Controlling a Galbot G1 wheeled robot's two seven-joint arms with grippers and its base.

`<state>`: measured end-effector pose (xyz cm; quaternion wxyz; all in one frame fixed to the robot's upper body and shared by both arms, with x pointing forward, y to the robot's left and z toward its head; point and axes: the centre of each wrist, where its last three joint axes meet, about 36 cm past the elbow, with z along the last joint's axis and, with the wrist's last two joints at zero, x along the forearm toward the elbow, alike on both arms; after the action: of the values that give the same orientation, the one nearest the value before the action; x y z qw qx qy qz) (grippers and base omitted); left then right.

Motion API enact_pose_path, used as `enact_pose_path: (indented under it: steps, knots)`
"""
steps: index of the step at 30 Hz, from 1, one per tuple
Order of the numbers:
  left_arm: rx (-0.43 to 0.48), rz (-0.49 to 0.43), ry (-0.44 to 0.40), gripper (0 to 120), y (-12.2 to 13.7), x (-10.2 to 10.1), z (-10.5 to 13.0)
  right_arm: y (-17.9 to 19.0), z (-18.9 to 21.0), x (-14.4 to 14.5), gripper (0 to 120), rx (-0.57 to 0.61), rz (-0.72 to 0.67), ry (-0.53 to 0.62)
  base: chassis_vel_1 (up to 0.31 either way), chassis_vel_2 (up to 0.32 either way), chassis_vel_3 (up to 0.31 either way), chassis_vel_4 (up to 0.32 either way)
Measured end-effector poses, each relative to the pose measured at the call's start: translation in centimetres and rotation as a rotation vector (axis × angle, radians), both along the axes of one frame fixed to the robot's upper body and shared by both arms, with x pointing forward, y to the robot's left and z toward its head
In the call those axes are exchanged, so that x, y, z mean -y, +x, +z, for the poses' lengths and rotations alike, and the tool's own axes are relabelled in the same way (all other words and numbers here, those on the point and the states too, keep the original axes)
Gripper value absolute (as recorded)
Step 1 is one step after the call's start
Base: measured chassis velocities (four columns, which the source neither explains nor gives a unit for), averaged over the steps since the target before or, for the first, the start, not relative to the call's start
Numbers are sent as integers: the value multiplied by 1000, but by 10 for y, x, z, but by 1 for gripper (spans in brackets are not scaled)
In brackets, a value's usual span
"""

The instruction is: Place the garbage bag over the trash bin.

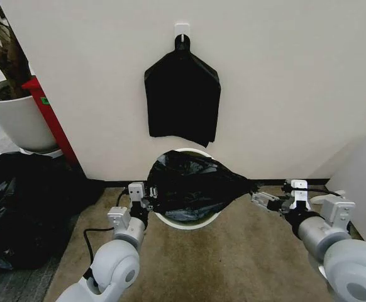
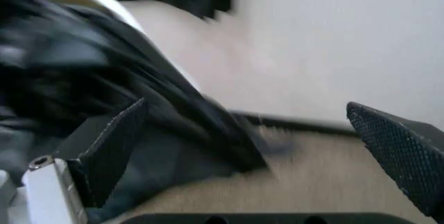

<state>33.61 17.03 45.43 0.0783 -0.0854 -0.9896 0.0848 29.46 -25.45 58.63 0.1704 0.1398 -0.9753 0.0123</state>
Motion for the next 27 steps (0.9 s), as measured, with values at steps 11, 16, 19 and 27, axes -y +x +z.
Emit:
enact_pose_path:
  steps: [11,16,19,27]
  knots:
    - [-5,-67,55,2,0,8,-1,17,4,-24,100,280,435,-201,0,0,0,0]
    - [-11,-83,53,2,0,10,0,32,-28,-26,91,278,421,-259,0,0,0,0]
    - [-9,-89,48,2,0,11,1,36,-35,-24,84,280,405,-277,0,0,0,0]
    - [-6,-96,38,2,0,14,1,40,-40,-20,55,270,371,-299,0,0,0,0]
